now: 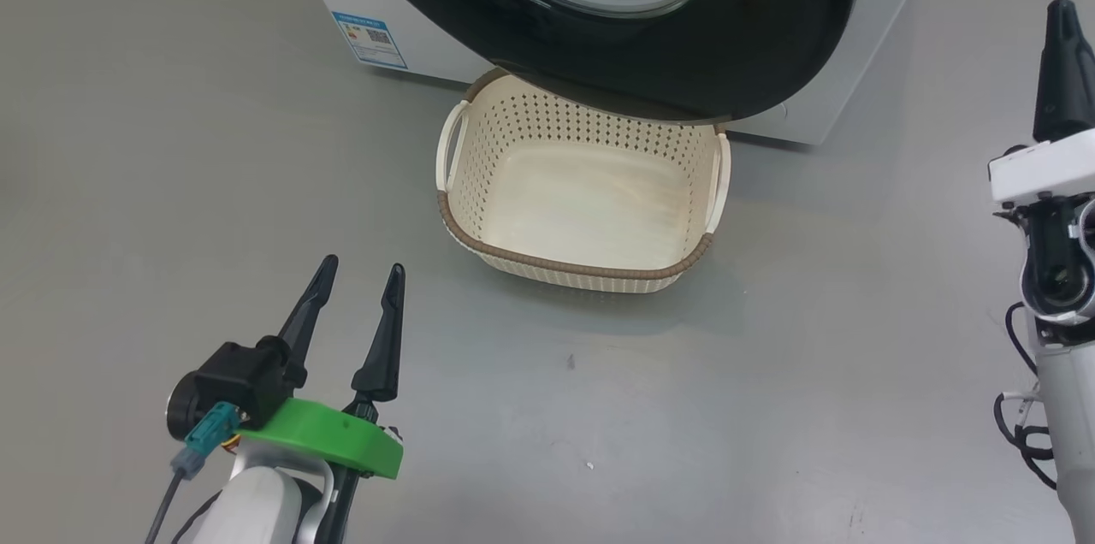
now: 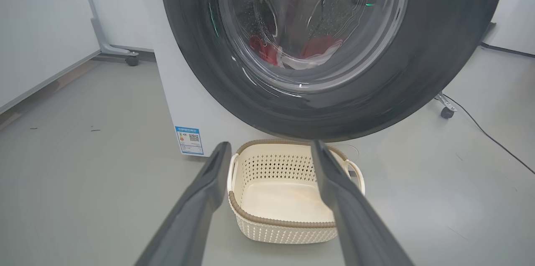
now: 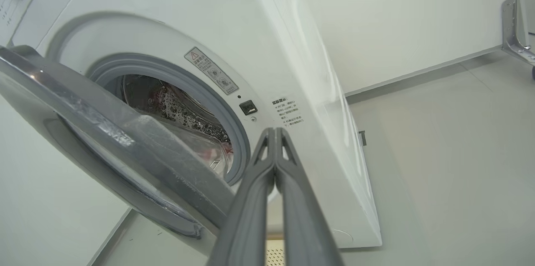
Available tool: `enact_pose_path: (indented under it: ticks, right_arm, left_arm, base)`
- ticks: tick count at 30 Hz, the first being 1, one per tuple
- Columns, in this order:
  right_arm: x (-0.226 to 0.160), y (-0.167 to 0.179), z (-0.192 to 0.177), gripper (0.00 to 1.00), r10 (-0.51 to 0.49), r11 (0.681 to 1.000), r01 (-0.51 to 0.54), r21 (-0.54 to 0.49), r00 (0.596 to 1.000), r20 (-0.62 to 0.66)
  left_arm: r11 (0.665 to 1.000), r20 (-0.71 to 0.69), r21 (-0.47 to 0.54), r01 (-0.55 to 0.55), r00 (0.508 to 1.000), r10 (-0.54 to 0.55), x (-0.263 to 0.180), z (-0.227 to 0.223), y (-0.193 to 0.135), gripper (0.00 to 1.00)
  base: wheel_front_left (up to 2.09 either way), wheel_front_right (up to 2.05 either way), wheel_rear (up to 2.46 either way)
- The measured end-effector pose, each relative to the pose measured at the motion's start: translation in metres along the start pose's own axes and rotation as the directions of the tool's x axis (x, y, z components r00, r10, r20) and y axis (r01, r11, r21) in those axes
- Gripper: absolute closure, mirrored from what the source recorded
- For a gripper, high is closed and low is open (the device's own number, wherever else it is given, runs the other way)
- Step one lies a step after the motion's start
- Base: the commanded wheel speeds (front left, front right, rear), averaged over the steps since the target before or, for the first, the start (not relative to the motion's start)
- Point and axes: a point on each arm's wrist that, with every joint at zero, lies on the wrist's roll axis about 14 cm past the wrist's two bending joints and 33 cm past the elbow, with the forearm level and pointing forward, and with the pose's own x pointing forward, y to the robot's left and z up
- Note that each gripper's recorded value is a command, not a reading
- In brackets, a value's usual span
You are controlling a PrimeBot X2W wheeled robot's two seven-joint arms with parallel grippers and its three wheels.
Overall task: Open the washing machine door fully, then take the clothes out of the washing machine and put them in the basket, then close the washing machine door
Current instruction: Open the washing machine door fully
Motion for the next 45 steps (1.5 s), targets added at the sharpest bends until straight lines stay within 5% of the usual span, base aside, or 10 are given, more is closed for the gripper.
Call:
enact_pose_path:
  ticks: [9,22,45]
  right_arm:
    - [0.033,0.007,-0.002,1.0,0.01,0.978,0.002,0.207,0.999,-0.054]
    - [0.07,0.018,-0.012,1.0,0.06,0.867,0.029,0.497,0.985,-0.163]
    - [0.093,0.05,-0.033,1.0,0.232,0.696,0.05,0.716,0.928,-0.291]
  left_arm:
    - [1.0,-0.011,-0.004,-0.025,1.0,0.025,0.003,-0.004,0.007,0.0]
    - [0.999,-0.026,-0.006,-0.041,0.999,0.041,0.009,-0.009,0.012,0.0]
    - [0.998,-0.056,0.002,-0.063,0.996,0.063,0.004,-0.017,0.018,0.0]
  base:
    - [0.0,0.0,0.0]
    - [0.0,0.0,0.0]
    - [0.0,0.0,0.0]
